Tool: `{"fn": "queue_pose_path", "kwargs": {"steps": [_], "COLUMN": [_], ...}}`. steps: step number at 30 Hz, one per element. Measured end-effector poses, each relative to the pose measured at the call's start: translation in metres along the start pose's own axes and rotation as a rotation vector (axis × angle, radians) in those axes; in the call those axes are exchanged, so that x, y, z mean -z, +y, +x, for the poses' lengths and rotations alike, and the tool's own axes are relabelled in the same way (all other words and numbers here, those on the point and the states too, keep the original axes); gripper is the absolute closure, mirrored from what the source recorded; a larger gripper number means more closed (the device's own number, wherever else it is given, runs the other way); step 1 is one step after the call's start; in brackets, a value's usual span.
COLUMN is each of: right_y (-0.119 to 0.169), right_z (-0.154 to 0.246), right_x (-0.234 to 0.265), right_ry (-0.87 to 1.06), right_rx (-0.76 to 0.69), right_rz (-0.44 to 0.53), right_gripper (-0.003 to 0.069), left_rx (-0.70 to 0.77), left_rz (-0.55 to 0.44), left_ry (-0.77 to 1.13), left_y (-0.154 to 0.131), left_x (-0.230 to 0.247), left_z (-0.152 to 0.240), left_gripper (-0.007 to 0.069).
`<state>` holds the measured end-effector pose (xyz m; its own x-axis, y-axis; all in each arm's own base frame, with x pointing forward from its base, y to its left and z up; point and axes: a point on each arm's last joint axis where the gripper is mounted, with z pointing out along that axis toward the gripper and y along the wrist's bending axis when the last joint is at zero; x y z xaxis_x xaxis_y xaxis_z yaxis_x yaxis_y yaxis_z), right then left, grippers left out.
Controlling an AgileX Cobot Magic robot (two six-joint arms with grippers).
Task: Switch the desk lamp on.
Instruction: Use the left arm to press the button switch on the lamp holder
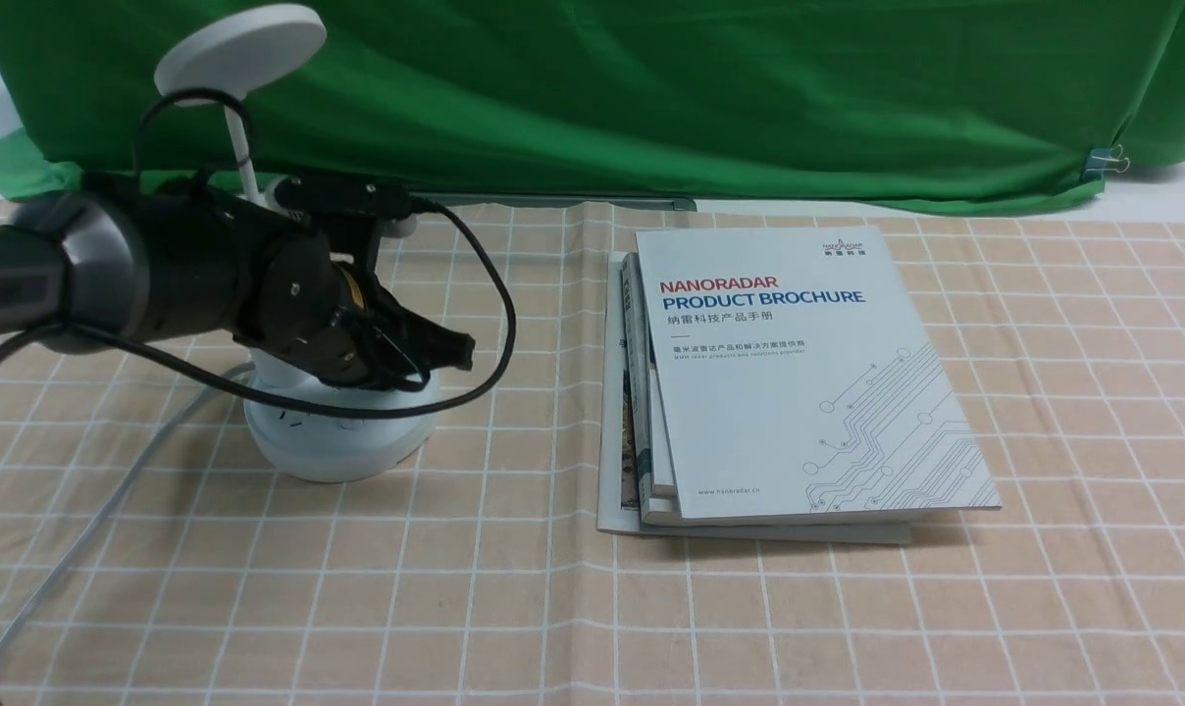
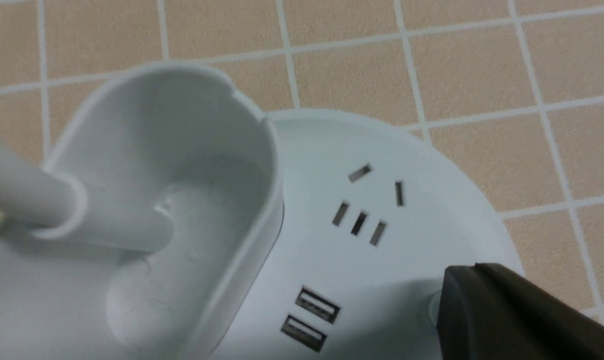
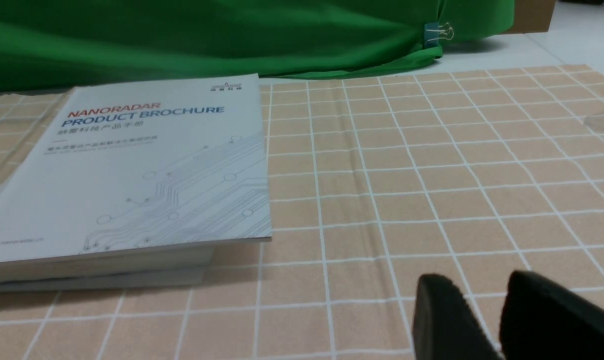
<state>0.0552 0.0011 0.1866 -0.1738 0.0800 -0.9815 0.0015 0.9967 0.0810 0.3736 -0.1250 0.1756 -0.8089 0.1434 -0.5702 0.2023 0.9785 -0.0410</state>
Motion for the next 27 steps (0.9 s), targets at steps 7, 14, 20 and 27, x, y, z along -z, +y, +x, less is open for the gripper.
{"fn": "queue_pose_path", "kwargs": {"steps": [7,14,20,27], "right_y": [0.0,0.0,0.0,0.0], "right_z": [0.0,0.0,0.0,0.0], "right_x": [0.0,0.0,0.0,0.0], "right_ry": [0.0,0.0,0.0,0.0], "right_rx": [0.0,0.0,0.0,0.0], "right_rz": [0.0,0.0,0.0,0.0], "right_gripper": [0.0419,0.0419,0.0419,0.0419], "left_rx": [0.002,0.032,0.064,0.008], "left_rz": [-0.001,0.007,0.058,0.24], "left_ry": [0.007,0.006,-0.063,0.013], "left_y": [0.0,-0.001,-0.005,-0.029], "left_x": [-0.004,0.008,0.054,0.094], "left_z": [-0.001,-0.003,-0.016,0.039], "left_gripper": [0.0624,0.0624,0.0624,0.0624]}}
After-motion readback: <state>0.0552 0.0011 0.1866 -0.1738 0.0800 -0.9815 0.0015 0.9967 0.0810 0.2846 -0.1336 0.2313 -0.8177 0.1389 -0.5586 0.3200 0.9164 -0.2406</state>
